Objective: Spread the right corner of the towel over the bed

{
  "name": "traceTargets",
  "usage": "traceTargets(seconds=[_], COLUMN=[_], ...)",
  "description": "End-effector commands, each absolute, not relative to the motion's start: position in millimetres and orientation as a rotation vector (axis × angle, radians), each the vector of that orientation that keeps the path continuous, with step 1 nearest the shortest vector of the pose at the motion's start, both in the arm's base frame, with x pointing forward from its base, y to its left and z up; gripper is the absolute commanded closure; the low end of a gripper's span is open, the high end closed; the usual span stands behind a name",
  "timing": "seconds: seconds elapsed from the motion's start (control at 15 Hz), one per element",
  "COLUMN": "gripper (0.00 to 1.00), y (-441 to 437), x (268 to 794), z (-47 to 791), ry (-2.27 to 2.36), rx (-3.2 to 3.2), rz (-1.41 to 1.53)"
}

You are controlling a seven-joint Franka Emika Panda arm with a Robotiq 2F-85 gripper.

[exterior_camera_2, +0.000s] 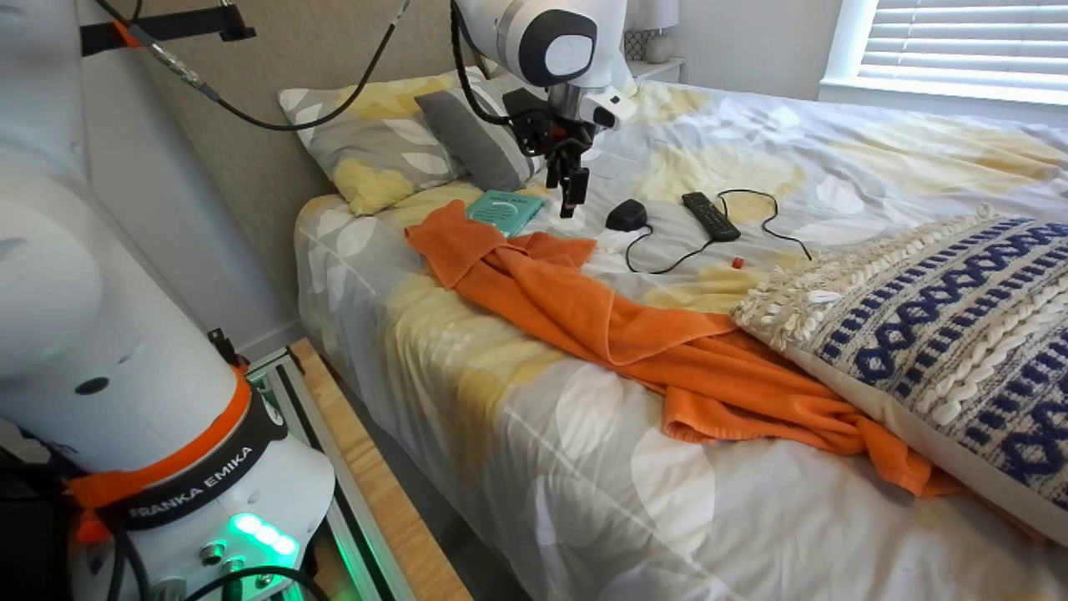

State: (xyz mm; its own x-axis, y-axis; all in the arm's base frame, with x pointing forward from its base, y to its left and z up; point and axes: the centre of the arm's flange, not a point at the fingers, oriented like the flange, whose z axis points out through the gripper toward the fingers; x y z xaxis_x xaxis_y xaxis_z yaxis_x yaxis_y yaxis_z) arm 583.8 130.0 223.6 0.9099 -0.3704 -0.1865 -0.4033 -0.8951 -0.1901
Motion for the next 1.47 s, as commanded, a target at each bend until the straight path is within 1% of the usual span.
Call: traceTargets(seconds=[0.0,0.13,0.6,0.93,1.33,1.4], gripper=[0.0,0.0,0.0,0.0,0.0,0.08], y=[130.1,130.1,118.4,129.2,147.5,149.3], x=[584.0,584.2,621.9,647.9,679.8,682.9], z=[223.8,224.0,171.7,123.6,97.9,95.8], ry=[0.585,0.584,0.643,0.704,0.793,0.808], rx=[-2.848,-2.848,-2.828,-2.819,-2.795,-2.794], rz=[0.213,0.213,0.286,0.3,0.296,0.294])
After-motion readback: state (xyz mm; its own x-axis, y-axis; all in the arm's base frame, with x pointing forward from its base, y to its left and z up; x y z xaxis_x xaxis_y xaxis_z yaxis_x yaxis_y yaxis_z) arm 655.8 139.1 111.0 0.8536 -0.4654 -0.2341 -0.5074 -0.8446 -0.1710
